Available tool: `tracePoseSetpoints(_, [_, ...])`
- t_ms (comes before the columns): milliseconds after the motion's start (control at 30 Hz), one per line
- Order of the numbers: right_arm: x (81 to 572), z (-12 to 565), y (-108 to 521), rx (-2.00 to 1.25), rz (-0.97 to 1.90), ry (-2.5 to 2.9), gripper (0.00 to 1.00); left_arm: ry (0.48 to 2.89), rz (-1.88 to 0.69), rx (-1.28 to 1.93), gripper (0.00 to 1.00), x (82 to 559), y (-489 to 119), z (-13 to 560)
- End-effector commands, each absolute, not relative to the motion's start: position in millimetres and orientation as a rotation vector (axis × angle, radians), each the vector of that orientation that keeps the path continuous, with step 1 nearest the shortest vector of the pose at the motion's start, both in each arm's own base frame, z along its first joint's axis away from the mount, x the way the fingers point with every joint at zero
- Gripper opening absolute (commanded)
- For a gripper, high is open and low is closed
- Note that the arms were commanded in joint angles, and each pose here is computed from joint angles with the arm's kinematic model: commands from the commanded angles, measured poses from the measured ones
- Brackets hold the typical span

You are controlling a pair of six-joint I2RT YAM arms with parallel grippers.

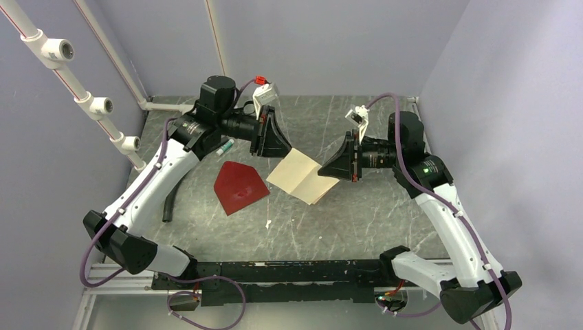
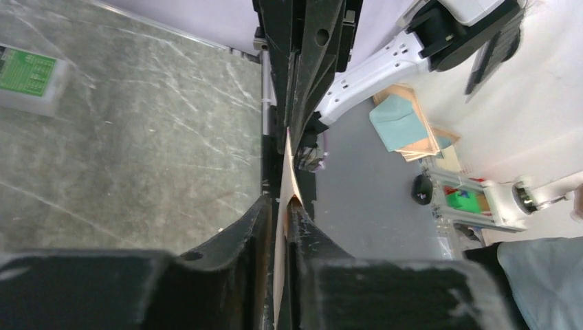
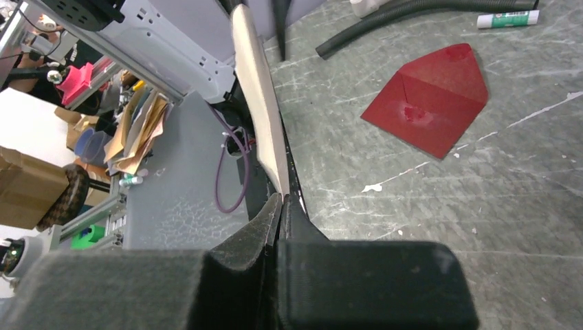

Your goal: Place the letter into the envelope and seal it

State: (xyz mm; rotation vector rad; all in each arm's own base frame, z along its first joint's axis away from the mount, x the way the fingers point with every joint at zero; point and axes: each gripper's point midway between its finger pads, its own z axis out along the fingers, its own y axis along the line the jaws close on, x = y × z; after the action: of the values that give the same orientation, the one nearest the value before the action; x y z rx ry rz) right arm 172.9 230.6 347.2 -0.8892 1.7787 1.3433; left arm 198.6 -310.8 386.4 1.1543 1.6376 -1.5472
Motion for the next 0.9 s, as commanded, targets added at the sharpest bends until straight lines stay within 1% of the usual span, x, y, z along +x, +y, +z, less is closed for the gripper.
tracePoseSetpoints(0, [164.8,368.0,228.9,-0.944,1.315,1.686,0.0,1.572,-1.392,1.195,0.35,193.1,-297.2,406.9])
tracePoseSetpoints(67, [167.8,369.0,228.3,-0.932,1.295,1.688,0.0,1.654,-1.229,1.158,0.56,208.5,-288.4,395.1])
tracePoseSetpoints(100, [170.0,369.2,227.7,-0.923,1.28,1.692,0.0,1.702,-1.134,1.128,0.63,218.1,-281.9,388.1])
tracePoseSetpoints(133, [172.7,368.5,227.2,-0.91,1.267,1.701,0.0,1.758,-1.031,1.084,0.67,229.5,-273.7,379.7])
tracePoseSetpoints(200, [179.0,365.7,226.1,-0.882,1.24,1.726,0.0,1.871,-0.777,0.936,0.72,260.9,-249.6,362.6])
tracePoseSetpoints(300, [194.4,356.9,223.7,-0.815,1.18,1.787,0.0,1.937,-0.443,0.674,0.77,301.2,-206.5,357.0])
tracePoseSetpoints(333, [200.5,353.5,222.6,-0.787,1.159,1.81,0.0,1.939,-0.366,0.573,0.78,311.4,-193.5,360.1])
tracePoseSetpoints(400, [211.4,346.8,221.7,-0.743,1.129,1.85,0.0,1.929,-0.301,0.43,0.79,321.2,-178.4,367.4])
tracePoseSetpoints(467, [216.5,343.3,223.0,-0.726,1.128,1.868,0.0,1.902,-0.351,0.401,0.78,319.8,-183.0,376.5])
tracePoseSetpoints(500, [217.3,342.9,223.9,-0.725,1.135,1.868,0.0,1.879,-0.435,0.44,0.78,312.9,-195.3,381.8])
tracePoseSetpoints(567, [217.0,344.7,227.0,-0.73,1.165,1.854,0.0,1.795,-0.676,0.608,0.79,287.0,-230.4,394.6])
tracePoseSetpoints(633, [214.2,350.0,230.9,-0.739,1.206,1.824,0.0,1.665,-1.007,0.833,0.8,241.3,-268.2,409.1])
tracePoseSetpoints(700, [210.9,357.1,234.2,-0.746,1.248,1.793,0.0,1.592,-1.211,0.91,0.81,217.9,-285.5,418.8])
tracePoseSetpoints(767, [206.8,365.3,237.1,-0.761,1.288,1.751,0.0,1.562,-1.326,0.946,0.79,207.5,-296.1,420.4])
tracePoseSetpoints(867, [201.8,377.4,240.3,-0.777,1.33,1.687,0.0,1.565,-1.369,0.977,0.77,202.9,-307.3,410.8])
